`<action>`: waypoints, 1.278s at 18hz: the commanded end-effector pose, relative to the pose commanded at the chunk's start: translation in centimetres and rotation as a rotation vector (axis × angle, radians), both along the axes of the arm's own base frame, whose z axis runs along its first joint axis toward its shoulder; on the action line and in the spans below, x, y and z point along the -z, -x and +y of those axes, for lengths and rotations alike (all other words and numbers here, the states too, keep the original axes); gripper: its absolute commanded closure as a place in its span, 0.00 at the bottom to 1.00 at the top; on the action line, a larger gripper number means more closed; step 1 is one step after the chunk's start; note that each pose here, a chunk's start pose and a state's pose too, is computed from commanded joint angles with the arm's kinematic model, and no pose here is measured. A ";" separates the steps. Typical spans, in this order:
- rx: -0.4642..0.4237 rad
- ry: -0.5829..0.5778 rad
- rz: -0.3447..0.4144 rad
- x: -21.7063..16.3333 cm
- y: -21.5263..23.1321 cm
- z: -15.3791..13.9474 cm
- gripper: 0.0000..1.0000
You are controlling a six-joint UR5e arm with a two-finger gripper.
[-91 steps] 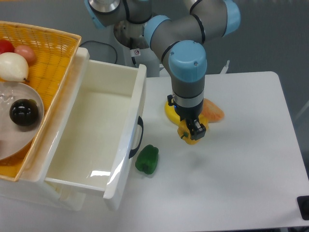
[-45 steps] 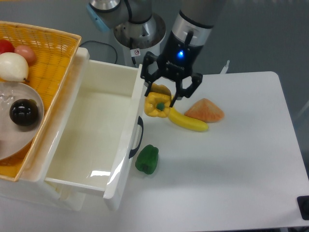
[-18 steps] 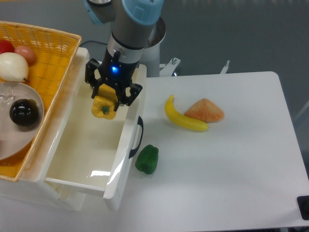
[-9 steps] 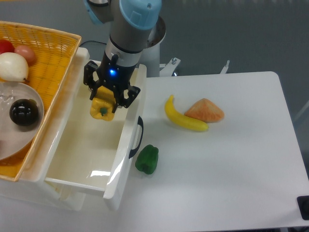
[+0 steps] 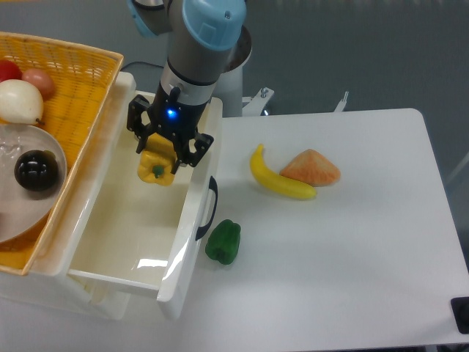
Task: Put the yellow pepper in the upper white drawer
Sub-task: 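Open the gripper to release the pepper into the drawer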
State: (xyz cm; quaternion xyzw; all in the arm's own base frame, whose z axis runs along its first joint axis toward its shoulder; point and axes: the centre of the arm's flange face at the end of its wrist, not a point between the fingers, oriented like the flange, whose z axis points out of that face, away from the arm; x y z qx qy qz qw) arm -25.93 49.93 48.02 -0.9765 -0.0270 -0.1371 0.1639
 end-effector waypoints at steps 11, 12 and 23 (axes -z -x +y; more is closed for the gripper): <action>0.038 -0.057 0.067 -2.0 1.0 -0.3 0.00; 0.043 -0.077 0.093 -2.3 1.7 -0.5 0.00; 0.232 -0.037 0.355 -1.0 7.0 -1.8 0.00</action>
